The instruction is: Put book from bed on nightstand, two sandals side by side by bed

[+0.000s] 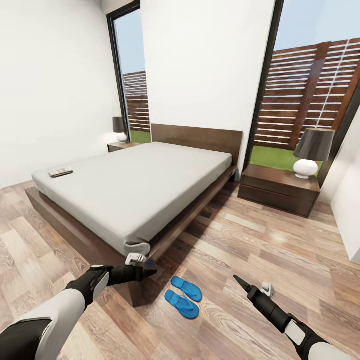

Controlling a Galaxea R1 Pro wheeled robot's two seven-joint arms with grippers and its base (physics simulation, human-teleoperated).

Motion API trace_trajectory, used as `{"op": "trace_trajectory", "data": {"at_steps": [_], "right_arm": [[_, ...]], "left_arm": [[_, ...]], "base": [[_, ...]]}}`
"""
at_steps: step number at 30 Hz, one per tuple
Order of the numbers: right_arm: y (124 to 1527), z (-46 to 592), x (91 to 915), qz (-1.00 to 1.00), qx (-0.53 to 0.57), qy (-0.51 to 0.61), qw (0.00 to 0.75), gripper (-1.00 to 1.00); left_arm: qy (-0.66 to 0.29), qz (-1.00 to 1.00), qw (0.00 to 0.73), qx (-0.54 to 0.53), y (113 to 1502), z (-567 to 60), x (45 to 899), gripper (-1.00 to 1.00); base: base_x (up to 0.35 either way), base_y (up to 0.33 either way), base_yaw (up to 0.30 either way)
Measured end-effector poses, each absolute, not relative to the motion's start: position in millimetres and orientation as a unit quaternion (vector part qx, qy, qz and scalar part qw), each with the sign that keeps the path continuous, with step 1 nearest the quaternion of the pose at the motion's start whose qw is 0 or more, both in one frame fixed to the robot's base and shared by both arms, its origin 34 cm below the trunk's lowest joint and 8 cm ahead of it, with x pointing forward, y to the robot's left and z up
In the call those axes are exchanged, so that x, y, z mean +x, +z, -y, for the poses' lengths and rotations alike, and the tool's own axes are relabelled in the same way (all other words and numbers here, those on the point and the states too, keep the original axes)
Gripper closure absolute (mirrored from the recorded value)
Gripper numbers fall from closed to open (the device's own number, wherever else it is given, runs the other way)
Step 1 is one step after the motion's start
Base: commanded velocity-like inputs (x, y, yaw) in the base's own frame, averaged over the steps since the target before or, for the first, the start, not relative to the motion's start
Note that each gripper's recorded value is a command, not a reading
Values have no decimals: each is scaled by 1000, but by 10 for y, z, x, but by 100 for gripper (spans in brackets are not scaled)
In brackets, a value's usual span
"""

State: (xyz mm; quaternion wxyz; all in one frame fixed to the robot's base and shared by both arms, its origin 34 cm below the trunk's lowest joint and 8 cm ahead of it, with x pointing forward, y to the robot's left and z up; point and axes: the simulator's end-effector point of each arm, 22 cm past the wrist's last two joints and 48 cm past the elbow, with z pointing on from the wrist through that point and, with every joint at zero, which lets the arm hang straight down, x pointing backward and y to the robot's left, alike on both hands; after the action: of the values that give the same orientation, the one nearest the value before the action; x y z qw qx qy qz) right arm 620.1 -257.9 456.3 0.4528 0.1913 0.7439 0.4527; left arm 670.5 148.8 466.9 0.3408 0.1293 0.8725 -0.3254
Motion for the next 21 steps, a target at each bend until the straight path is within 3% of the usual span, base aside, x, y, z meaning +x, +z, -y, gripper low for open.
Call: {"op": "trace_trajectory", "data": {"at_steps": [21], "right_arm": [[4562, 2578, 6201, -744, 191, 452, 453, -100]], "left_arm": [[-325, -873, 341, 129, 4669, -1493, 6705, -100]], "base": [[-4, -3, 243]]}}
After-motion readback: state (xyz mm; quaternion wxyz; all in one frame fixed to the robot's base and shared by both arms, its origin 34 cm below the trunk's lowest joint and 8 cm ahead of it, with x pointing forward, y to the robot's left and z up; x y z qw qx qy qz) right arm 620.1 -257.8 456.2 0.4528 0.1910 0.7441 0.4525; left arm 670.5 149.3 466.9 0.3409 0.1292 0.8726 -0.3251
